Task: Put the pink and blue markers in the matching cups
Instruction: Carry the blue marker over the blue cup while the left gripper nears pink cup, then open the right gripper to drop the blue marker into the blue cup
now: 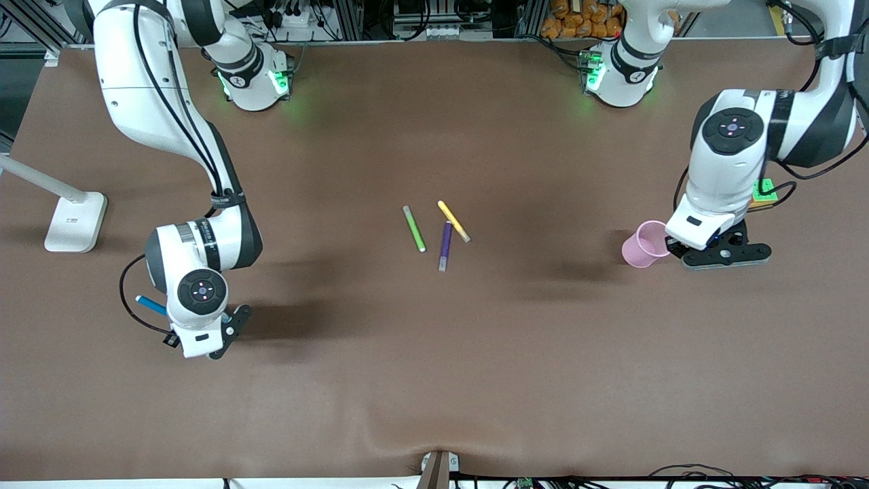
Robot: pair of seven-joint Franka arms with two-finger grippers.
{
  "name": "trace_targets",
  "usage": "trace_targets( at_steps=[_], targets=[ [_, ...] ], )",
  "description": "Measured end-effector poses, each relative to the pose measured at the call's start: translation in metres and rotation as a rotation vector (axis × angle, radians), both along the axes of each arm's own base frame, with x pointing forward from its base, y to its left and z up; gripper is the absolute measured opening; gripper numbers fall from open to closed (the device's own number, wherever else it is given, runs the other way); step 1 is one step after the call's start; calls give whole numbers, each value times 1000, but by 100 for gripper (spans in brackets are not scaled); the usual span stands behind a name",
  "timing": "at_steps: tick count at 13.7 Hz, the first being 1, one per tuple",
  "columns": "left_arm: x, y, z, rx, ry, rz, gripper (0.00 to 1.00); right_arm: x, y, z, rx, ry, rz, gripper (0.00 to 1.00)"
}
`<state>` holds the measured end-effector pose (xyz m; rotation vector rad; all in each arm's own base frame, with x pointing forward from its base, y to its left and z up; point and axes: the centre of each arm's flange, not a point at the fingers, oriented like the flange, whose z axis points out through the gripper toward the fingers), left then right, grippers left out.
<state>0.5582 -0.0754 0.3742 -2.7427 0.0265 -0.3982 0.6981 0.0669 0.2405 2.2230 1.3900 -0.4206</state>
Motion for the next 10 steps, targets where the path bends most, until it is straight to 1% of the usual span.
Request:
trace_targets(
  at_steps=[4,5,6,8,10],
  targets=[
    [-16,-15,-25,60,-113,41,16,-1,5,-1,4,-21,-29,17],
    [-22,-22,-31,65,-133,54,16,-1,7,-1,4,-26,-35,17],
    [-27,-29,-37,63,-143,64,16,-1,8,-1,5,-29,-39,23],
    [-34,-40,-43,54,-149,75,16,-1,8,-1,5,-30,-41,41],
    [-38,-40,-48,62,-157,83,16,-1,8,-1,5,-31,-42,44]
  ],
)
